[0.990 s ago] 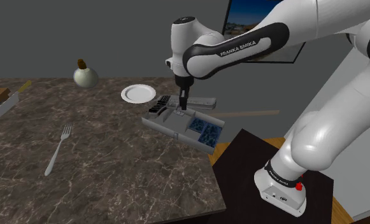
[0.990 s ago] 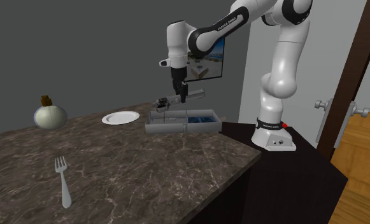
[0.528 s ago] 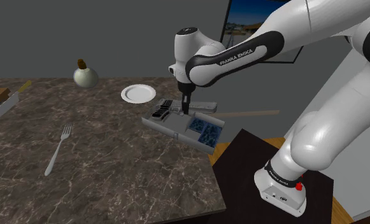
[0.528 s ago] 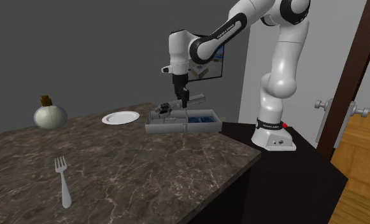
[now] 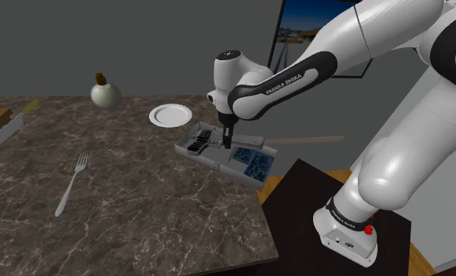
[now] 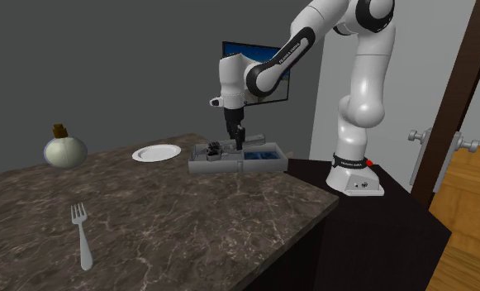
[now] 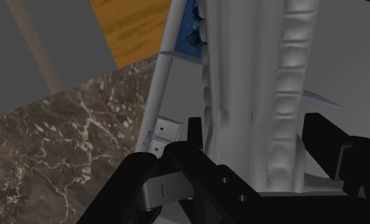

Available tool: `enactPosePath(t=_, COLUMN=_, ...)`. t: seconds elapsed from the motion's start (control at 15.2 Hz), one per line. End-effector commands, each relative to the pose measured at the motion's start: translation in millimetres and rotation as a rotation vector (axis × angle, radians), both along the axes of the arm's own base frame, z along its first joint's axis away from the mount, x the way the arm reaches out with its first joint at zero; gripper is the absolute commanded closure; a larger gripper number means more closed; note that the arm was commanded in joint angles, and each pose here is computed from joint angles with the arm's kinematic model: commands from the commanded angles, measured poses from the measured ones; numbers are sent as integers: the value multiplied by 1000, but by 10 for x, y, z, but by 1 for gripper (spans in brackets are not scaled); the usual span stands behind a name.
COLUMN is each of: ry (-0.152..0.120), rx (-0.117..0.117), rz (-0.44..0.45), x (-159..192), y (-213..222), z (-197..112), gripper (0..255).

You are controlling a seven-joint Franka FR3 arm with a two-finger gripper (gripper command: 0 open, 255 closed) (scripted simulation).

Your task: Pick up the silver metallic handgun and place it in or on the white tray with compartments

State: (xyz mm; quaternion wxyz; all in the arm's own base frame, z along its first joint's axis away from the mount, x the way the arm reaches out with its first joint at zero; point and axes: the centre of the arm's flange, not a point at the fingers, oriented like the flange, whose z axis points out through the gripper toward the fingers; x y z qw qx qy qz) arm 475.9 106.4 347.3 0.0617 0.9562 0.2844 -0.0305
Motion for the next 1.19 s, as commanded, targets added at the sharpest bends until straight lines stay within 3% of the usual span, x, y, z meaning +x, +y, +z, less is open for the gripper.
enactPosePath(t=0.0, ry=-1, rx=0, rz=0, x=-2, y=-8, z=-43, gripper=255)
enactPosePath(t=0.46, ry=-1, rx=0, rz=0, x=-2, y=-9, z=-43, gripper=255)
enactPosePath(t=0.53, ry=-1, rx=0, rz=0, x=-3, y=-10, z=-44, gripper=0)
enactPosePath(t=0.86, ry=-1, rx=0, rz=0, x=-2, y=-9, z=-43, gripper=0)
enactPosePath(t=1.12, ry=-1, rx=0, rz=0, x=9, y=59, z=452, gripper=0)
